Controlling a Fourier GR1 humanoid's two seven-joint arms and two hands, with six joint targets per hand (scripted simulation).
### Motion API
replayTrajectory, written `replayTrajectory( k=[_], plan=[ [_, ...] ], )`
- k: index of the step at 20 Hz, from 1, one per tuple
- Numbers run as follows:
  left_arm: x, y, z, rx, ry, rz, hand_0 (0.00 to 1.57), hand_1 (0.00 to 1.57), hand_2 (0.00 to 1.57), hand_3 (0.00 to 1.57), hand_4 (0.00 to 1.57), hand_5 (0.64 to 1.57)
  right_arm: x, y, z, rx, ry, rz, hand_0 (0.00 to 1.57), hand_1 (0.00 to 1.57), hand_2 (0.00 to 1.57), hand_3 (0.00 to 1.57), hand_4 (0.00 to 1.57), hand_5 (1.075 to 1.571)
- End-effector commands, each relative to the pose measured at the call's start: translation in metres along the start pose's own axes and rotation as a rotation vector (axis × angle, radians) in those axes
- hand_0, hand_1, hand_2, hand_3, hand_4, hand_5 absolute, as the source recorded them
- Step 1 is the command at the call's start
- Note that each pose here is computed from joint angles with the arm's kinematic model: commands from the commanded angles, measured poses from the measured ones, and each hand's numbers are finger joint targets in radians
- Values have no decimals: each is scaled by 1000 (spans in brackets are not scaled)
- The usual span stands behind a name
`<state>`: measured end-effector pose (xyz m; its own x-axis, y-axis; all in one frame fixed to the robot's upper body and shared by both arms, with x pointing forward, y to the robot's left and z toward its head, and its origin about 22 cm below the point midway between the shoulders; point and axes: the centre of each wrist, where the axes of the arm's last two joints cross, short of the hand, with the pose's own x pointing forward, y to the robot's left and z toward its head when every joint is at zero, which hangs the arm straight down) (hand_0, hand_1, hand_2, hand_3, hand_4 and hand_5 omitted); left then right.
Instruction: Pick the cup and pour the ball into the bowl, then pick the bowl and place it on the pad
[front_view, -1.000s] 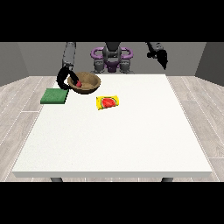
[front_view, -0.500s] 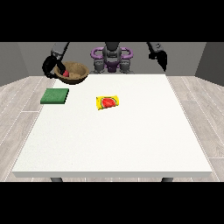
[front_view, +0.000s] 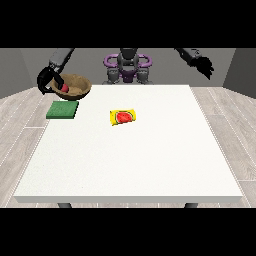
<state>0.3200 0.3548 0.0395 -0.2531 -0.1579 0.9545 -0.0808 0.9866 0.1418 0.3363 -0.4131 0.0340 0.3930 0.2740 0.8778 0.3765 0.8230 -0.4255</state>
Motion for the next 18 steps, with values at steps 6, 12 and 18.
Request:
replayTrajectory(
  k=[6,12,18],
  plan=[
    [44,139,11,98,-138,30,0,0,0,0,1266,1571,-12,-27,-1,-77,-95,-64,1571,1571,1571,0,796,1566],
    [58,151,5,102,-174,23,0,0,0,0,1187,1557,5,-36,-13,-144,-82,-111,1571,1571,1571,0,685,1567],
    [78,170,3,112,-241,-1,0,0,0,0,1175,1551,13,-76,-19,-202,-54,-144,850,850,880,1102,0,1513]
  ],
)
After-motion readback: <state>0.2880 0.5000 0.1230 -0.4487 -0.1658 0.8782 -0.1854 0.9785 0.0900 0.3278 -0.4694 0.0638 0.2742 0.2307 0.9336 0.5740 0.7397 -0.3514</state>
